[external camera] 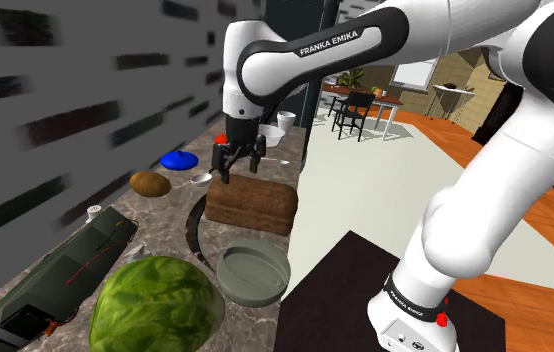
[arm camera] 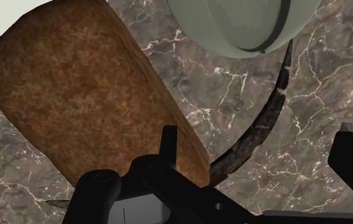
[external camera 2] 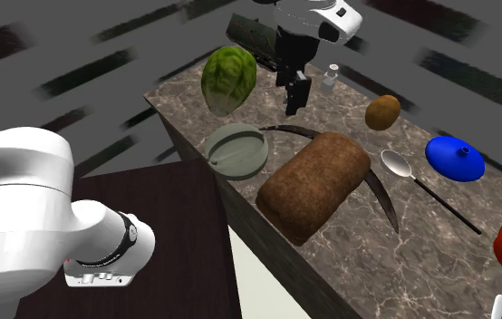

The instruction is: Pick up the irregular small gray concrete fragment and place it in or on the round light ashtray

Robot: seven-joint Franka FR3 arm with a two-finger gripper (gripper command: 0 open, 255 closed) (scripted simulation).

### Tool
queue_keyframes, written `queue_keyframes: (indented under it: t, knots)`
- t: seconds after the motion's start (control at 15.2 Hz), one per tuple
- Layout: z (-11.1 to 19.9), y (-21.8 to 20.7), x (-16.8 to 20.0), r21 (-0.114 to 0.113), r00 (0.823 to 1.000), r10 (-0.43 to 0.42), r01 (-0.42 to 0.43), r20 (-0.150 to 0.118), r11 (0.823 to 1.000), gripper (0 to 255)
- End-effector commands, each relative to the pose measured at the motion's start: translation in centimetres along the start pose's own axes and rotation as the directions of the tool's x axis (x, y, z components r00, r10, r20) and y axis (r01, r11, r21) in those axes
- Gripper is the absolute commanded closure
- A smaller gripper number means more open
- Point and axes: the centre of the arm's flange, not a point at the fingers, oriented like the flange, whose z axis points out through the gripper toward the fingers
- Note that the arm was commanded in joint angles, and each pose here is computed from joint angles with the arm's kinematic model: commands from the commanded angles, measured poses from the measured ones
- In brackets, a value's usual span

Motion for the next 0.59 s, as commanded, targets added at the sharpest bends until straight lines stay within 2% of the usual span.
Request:
queue_keyframes:
  t: [0.0, 0.53]
  knots:
    - [1.5, -1.8, 1.2, 0.004, 1.0, -0.006, 0.006, 0.011, 1.0, 0]
    - [7.3, -9.5, 5.8, 0.018, 0.998, -0.03, 0.029, 0.054, 0.999, 0]
